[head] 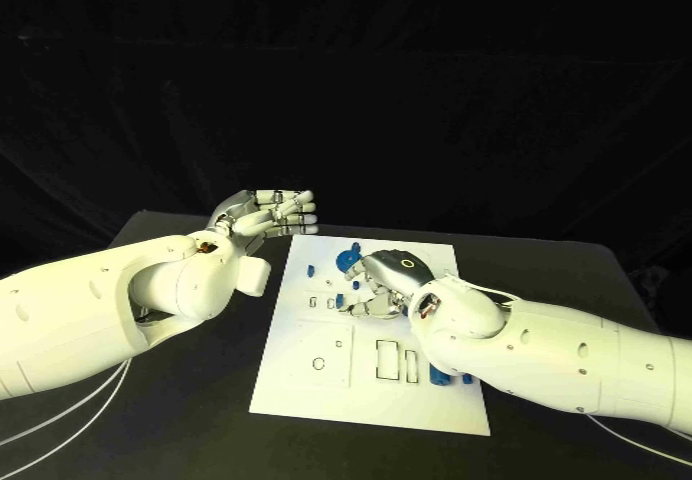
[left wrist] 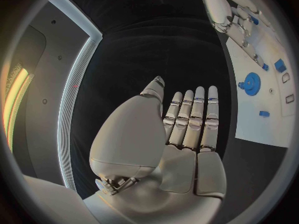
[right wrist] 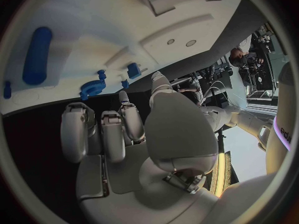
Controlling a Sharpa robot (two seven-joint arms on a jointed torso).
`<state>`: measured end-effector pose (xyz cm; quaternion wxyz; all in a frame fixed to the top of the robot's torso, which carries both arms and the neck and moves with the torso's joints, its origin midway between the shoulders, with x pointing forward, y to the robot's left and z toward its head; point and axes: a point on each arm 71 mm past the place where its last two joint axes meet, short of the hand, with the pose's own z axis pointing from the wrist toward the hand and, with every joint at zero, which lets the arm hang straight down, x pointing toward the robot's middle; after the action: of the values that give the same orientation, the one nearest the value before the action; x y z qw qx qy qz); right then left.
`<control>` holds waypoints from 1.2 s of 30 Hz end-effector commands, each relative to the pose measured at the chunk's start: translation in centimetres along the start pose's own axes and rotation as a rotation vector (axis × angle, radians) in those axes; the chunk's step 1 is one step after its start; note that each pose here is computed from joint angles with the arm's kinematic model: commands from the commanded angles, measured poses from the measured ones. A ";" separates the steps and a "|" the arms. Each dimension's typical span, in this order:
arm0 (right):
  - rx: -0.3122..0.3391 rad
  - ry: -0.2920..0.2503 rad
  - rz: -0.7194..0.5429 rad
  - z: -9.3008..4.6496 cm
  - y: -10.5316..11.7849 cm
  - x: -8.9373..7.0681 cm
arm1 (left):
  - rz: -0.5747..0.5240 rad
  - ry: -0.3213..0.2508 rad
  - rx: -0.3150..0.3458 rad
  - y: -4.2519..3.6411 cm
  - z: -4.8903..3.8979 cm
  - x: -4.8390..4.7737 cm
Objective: Assemble the parts on the task board
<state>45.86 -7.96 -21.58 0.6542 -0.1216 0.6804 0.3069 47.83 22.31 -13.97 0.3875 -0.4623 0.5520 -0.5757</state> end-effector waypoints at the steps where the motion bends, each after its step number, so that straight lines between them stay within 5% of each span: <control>1: -0.025 -0.068 0.131 -0.9 -0.6 -2.4 | 0.093 0.067 -0.061 0.50 0.32 0.23; 9: 0.044 -0.002 0.502 -3.8 -5.0 -7.8 | 0.372 0.210 -0.225 2.27 1.54 0.15; 17: 0.135 -0.037 0.689 -6.3 -8.8 -10.3 | 0.710 0.326 -0.341 3.64 3.61 0.95; 25: 0.128 -0.081 0.699 -7.2 -9.7 -11.2 | 1.112 0.315 -0.385 3.95 5.35 2.31; 36: 0.131 -0.108 0.679 -7.5 -10.1 -11.5 | 1.258 0.290 -0.555 4.07 6.82 3.22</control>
<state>46.83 -22.96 -13.58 0.5554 0.1752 0.6705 0.4596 53.23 16.52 -17.63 0.4462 -0.0767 0.8689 -0.2002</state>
